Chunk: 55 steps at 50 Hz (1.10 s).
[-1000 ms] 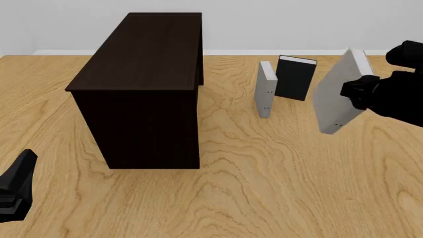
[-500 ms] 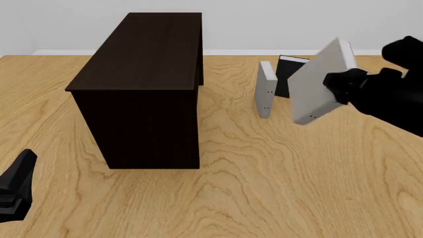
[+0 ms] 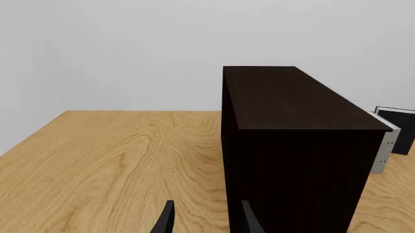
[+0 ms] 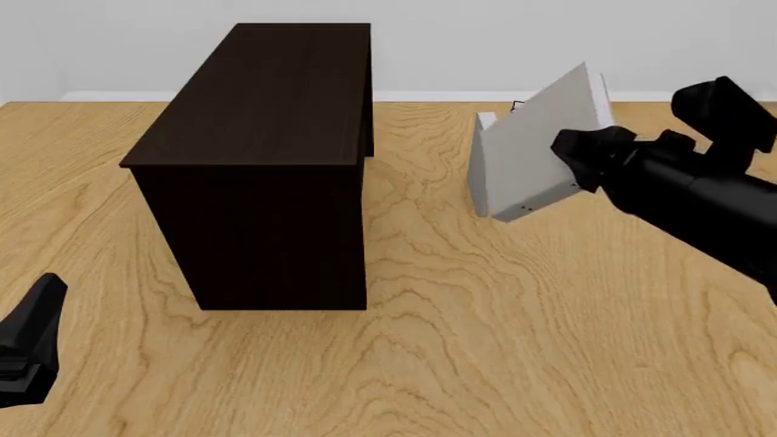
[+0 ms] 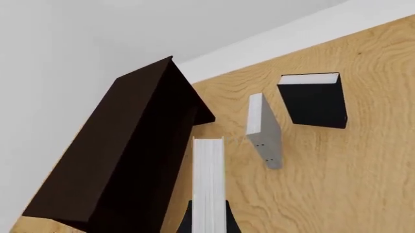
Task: Pick up the book on the right and place it under the cabinet shelf.
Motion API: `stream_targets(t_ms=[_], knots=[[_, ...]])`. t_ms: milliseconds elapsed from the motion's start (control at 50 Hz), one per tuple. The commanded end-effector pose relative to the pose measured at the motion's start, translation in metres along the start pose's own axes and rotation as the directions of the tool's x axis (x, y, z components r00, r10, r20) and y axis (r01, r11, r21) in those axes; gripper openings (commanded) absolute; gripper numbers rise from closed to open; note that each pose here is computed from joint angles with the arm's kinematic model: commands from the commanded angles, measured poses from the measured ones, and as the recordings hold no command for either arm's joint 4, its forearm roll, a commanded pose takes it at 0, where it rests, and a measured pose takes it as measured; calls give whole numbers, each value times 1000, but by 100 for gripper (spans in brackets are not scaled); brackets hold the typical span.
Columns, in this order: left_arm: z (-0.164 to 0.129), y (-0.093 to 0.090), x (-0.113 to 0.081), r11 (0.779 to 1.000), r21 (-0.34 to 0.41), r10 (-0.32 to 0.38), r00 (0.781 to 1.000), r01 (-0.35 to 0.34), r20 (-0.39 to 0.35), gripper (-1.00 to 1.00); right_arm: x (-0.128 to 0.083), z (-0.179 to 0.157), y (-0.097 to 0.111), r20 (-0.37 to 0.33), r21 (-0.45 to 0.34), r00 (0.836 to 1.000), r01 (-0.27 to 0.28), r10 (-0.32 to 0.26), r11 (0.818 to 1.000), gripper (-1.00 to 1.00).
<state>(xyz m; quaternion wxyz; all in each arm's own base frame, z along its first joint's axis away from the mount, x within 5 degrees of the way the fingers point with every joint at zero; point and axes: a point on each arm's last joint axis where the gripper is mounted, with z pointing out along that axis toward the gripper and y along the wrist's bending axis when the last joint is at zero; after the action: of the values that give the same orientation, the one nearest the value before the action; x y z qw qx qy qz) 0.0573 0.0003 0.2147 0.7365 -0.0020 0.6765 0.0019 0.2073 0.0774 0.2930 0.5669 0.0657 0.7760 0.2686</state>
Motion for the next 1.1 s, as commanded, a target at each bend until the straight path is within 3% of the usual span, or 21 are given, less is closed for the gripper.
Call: stream_targets(t_ms=[20,600,1100], knots=[[0,0,0,1000,-1,0,1000,0,0,100,3,3,12,22,-79,998,-65,67,995,-100],[-1,0,0,1000,-1,0,1000,0,1,100,35,52,18,-23,-139,991,-136,134,981,-100],[0,0,0,1000,-1,-1,1000,1,0,100,74,91,-3,-22,-137,971,-240,239,961,-100]])
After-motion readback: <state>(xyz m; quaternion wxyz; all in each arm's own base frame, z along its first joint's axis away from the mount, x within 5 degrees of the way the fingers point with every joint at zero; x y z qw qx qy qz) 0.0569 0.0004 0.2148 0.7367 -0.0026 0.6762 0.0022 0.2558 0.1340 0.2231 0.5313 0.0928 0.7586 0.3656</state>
